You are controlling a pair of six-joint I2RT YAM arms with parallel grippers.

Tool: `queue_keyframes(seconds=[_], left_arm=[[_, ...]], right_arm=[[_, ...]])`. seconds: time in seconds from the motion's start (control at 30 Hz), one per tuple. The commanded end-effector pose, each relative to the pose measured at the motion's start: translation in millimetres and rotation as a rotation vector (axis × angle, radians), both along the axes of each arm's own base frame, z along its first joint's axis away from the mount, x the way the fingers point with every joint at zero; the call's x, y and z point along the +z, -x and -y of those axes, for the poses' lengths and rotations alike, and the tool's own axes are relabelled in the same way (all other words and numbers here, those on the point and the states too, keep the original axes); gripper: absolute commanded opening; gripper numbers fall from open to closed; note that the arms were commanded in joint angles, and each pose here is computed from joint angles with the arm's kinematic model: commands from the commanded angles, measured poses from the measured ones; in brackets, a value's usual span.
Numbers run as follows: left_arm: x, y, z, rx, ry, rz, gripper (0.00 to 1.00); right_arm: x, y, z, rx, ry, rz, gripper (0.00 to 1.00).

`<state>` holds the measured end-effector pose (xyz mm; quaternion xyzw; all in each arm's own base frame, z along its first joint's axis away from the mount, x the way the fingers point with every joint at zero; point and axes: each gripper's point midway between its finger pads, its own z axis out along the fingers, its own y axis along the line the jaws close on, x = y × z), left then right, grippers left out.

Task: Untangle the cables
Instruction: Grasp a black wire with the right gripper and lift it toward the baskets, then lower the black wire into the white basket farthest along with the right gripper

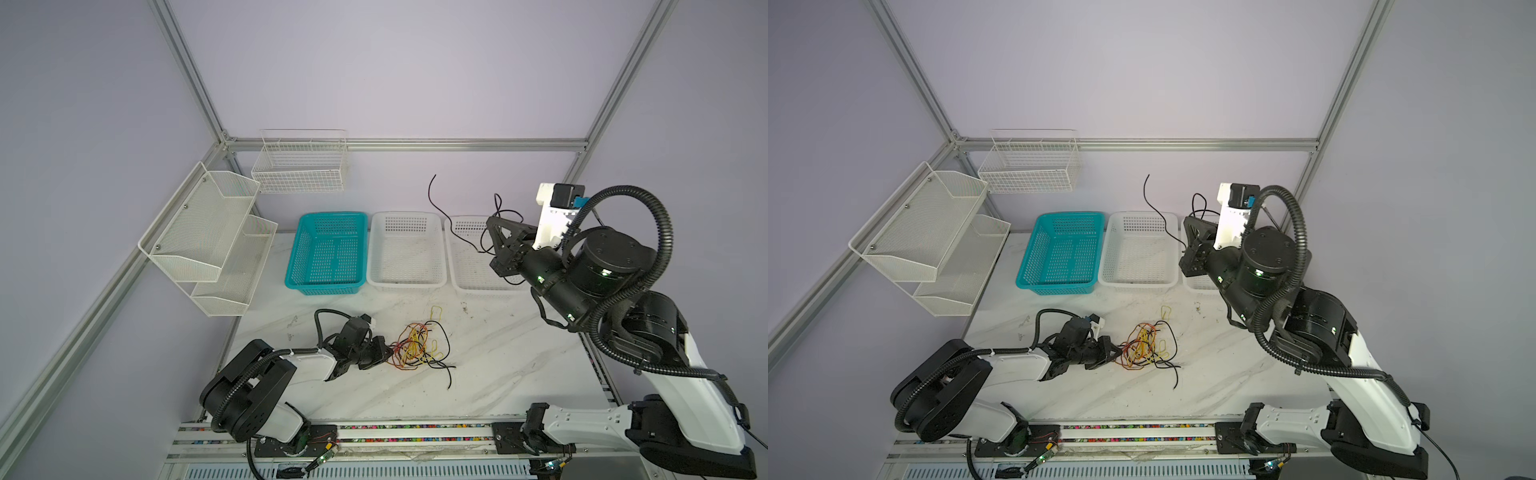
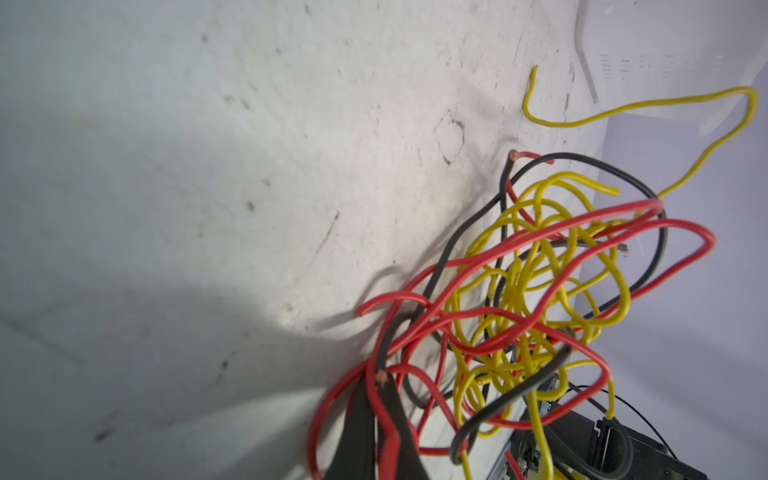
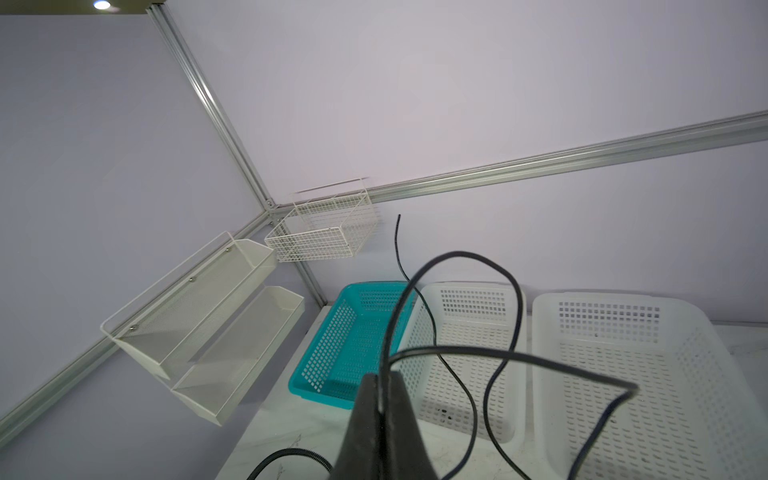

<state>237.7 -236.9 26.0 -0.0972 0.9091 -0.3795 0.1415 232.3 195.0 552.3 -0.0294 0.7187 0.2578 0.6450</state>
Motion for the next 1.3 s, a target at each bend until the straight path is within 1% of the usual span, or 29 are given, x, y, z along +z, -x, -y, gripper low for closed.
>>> queue_keyframes(seconds=[0.0,0.1,0.23,0.4,0.53,0.6,0.67,0.77,0.93,1.03,1.17,1.23,1.27], left_arm=[[-14,12,-18,0.033,-0.074,-0.057,0.0],[3,6,-15,0.037,-0.052,-0.021,0.0],[15,2,-13,0.037,-0.047,-0.001,0.0],[26,-4,-9,0.043,-0.029,0.018,0.0],[32,-8,-6,0.043,-0.017,0.03,0.0],[34,-8,-5,0.042,-0.015,0.033,0.0],[34,-9,-6,0.044,-0.015,0.034,0.0],[33,-9,-6,0.049,-0.018,0.039,0.0],[31,-7,-4,0.04,-0.011,0.03,0.0],[33,-7,-4,0.038,-0.008,0.034,0.0],[32,-6,-4,0.033,-0.009,0.034,0.0],[32,-6,-3,0.031,-0.008,0.033,0.0],[32,-6,-4,0.031,-0.008,0.032,0.0]], right_arm=[[-5,-21,13,-0.151,0.124,0.009,0.0],[6,-43,30,-0.21,0.093,0.033,0.0],[0,-93,49,-0.249,0.087,0.014,0.0],[-23,-150,62,-0.296,0.087,-0.035,0.0],[-58,-199,94,-0.371,0.071,-0.119,0.0],[-77,-216,113,-0.425,0.046,-0.159,0.0],[-89,-226,123,-0.487,0.044,-0.159,0.0],[-115,-241,128,-0.529,0.05,-0.19,0.0],[-181,-261,130,-0.563,0.077,-0.285,0.0],[-218,-267,133,-0.584,0.091,-0.338,0.0],[-262,-277,127,-0.558,0.103,-0.399,0.0],[-288,-281,124,-0.55,0.115,-0.456,0.0],[-294,-283,122,-0.544,0.116,-0.469,0.0]])
